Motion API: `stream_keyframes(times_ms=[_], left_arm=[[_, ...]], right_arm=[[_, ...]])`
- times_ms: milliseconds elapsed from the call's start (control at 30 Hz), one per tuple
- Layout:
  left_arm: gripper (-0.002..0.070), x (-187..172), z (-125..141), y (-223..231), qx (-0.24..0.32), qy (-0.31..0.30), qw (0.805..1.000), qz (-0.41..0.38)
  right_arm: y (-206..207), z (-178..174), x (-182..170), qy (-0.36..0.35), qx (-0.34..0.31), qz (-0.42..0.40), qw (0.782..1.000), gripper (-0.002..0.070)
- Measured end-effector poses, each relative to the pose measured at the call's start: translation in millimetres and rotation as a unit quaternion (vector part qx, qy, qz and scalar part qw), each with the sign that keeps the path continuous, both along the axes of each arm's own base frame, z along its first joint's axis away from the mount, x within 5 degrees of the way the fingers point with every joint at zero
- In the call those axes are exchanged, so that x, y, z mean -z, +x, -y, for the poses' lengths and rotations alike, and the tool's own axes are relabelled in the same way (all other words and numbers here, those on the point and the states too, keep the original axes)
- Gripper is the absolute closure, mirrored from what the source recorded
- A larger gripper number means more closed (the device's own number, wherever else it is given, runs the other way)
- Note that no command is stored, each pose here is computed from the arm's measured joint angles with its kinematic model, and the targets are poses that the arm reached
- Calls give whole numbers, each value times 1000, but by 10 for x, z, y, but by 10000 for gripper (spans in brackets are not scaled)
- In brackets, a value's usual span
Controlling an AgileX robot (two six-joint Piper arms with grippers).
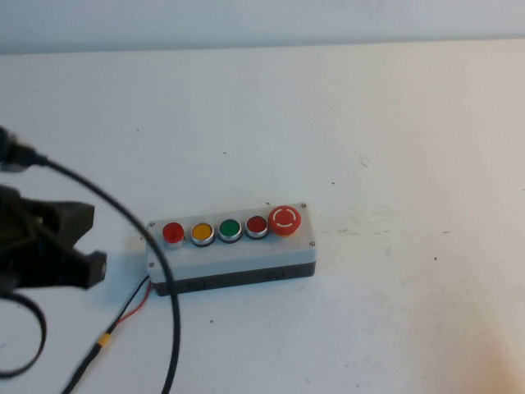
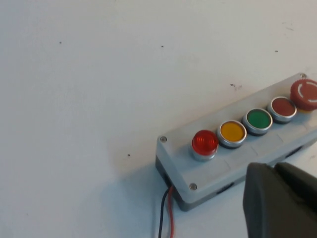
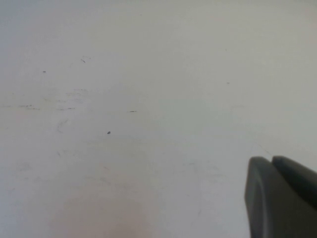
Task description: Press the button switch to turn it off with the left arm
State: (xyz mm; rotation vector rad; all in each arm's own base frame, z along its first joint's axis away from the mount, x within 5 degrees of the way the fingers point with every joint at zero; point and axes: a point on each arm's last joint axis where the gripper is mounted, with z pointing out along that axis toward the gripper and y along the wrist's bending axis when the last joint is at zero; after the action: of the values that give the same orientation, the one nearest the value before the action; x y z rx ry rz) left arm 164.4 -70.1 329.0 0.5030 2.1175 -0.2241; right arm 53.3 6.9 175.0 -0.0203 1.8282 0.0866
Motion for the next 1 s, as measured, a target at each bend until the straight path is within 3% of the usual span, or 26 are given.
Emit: stream_keyframes(times_ms=[200,500,667,833,1000], left_arm=[[677,216,-152,-371,-3,-12,1000,22],[677,294,-198,-468,-1,0,1000,18],[677,337,-229,-518,-2,-30,992,122],[677,524,-374,-802,-15,-73,958,277],[677,834,-522,-1015,-61,-86,934,342]], right_arm=[[0,0,0,0,0,0,1000,692],[0,0,0,0,0,0,1000,692],[0,0,0,0,0,0,1000,692],[0,0,0,0,0,0,1000,692],[0,0,0,0,0,0,1000,692]])
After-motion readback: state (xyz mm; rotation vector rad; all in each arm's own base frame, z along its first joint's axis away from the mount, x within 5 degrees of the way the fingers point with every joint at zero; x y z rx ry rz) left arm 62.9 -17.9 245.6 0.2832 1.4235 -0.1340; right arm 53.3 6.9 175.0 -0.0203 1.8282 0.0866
